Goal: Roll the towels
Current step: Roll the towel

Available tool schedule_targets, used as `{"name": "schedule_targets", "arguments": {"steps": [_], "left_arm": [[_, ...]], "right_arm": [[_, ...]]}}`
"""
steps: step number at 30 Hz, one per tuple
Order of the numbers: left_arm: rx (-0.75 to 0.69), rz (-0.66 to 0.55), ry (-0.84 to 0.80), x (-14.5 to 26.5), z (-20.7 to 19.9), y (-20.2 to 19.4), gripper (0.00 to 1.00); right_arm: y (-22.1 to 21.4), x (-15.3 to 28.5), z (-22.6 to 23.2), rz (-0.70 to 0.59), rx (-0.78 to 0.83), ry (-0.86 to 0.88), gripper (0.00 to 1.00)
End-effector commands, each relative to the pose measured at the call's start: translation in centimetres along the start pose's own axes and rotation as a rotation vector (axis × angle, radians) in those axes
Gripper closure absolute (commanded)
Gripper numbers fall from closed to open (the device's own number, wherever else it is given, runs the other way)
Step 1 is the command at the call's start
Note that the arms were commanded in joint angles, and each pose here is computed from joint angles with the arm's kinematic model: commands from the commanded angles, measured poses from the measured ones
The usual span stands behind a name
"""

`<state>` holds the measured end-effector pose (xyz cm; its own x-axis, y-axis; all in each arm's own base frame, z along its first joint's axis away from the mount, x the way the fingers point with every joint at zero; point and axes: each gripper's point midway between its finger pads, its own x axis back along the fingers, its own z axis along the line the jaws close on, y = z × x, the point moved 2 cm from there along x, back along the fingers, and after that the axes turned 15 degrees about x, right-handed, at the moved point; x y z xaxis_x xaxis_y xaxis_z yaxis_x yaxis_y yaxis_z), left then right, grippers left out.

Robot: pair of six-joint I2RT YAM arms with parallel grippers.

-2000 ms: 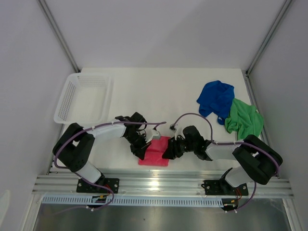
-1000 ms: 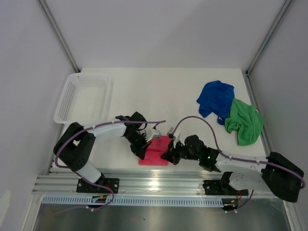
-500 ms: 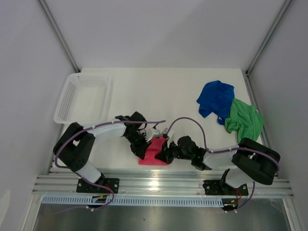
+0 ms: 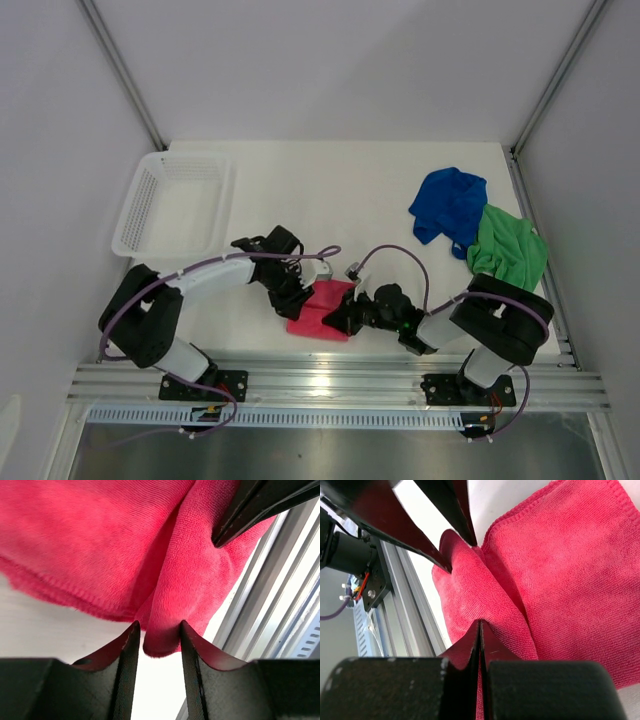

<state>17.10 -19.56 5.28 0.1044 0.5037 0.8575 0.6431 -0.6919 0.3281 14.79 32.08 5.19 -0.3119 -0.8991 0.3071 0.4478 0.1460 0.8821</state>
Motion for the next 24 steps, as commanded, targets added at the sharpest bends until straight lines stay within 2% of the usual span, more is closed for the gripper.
{"name": "schedule_targets", "arguments": {"steps": [1, 7, 10, 14, 15, 20, 24], "left_arm": [[-0.097, -0.133, 0.091, 3.1, 0.6, 3.5, 0.59], [-0.171, -0.264, 0.104, 6.5, -1.3, 5.2, 0.55], [-0.200, -0.276, 0.114, 6.5, -1.4, 4.4, 0.54], [-0.311, -0.257, 0.165, 4.9, -2.0, 3.3, 0.53], [-0.329, -0.223, 0.178, 3.7, -1.9, 2.0, 0.53], [-0.542, -0.218, 0.233, 1.7, -3.6, 0.7, 0.50], [-0.588, -0.206, 0.284, 0.8, -2.8, -0.1, 0.48]], "right_arm": [[-1.4, 0.2, -1.2, 0.014, -0.031, -0.052, 1.00], [-1.6, 0.2, -1.6, 0.003, -0.050, -0.059, 1.00], [-1.8, 0.3, -1.7, 0.001, -0.061, -0.061, 1.00], [-1.8, 0.4, -1.9, -0.003, -0.074, -0.066, 1.00], [-1.7, 0.3, -1.9, -0.004, -0.076, -0.066, 1.00], [-1.7, 0.1, -1.9, -0.004, -0.086, -0.063, 1.00], [-1.8, 0.0, -1.8, 0.001, -0.088, -0.059, 1.00]]}}
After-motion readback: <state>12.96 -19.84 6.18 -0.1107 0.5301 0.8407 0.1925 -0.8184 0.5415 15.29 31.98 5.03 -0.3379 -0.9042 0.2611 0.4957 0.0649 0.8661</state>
